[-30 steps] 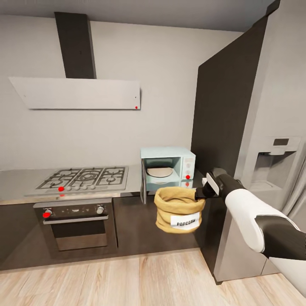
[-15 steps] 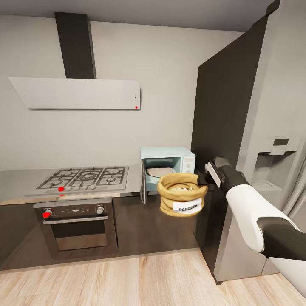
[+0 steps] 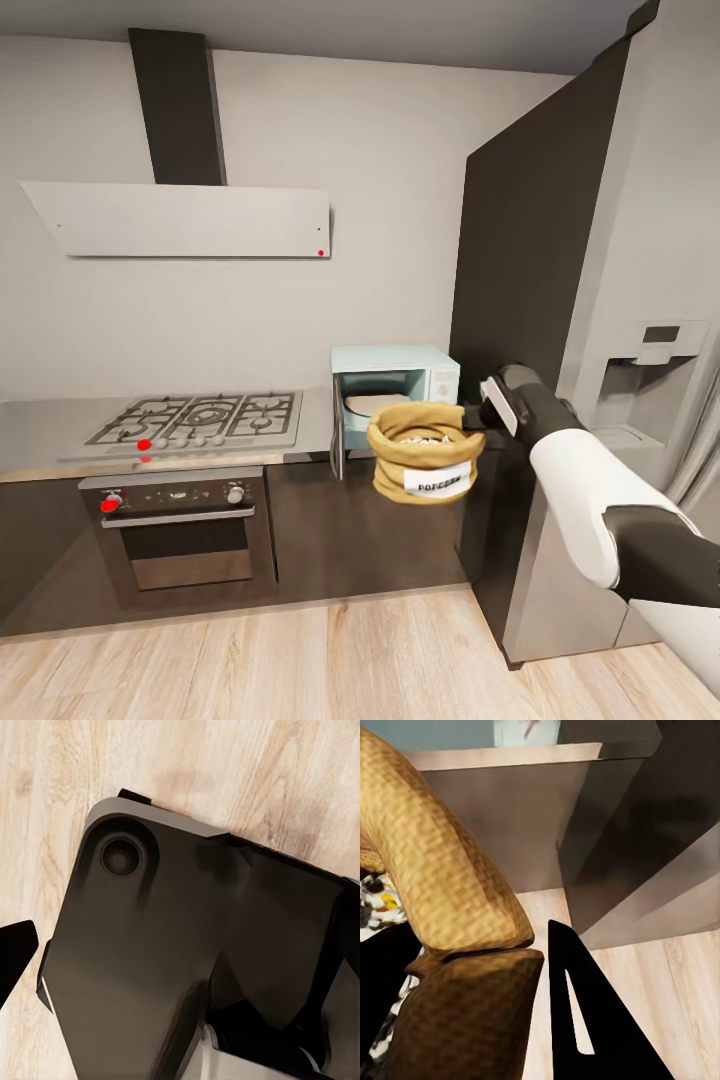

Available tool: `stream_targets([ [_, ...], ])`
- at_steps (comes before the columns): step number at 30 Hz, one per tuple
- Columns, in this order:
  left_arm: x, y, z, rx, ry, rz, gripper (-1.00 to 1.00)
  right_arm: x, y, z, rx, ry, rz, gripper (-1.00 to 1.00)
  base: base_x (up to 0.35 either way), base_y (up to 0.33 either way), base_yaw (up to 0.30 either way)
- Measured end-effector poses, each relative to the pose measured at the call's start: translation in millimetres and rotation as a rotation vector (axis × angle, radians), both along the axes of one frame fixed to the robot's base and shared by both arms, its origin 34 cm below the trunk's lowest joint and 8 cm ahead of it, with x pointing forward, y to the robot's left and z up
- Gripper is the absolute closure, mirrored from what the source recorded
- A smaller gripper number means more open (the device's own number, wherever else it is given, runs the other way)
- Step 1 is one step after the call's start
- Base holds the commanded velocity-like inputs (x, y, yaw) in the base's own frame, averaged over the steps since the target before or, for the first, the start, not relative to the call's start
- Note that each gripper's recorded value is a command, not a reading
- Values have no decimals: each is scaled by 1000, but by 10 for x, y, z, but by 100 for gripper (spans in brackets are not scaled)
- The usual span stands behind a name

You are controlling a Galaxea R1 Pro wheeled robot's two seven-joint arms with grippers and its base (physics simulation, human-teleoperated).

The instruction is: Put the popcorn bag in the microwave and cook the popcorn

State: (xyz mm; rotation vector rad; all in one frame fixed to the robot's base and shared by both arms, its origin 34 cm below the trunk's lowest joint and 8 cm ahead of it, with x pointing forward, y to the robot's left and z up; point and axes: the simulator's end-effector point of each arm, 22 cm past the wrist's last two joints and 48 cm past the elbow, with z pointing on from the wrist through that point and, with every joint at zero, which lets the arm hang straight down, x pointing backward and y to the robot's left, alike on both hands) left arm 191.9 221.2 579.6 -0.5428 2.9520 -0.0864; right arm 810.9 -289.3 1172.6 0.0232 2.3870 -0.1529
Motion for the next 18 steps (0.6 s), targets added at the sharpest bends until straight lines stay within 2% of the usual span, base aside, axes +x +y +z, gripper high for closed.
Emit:
stream_targets([
  [5, -3, -2, 0, -1, 0, 1, -100, 9, 32, 43, -2, -10, 4, 100, 94, 0, 0],
  [18, -17, -4, -1, -2, 3, -1, -100, 8, 31, 51, -5, -11, 5, 100, 310, 0, 0],
])
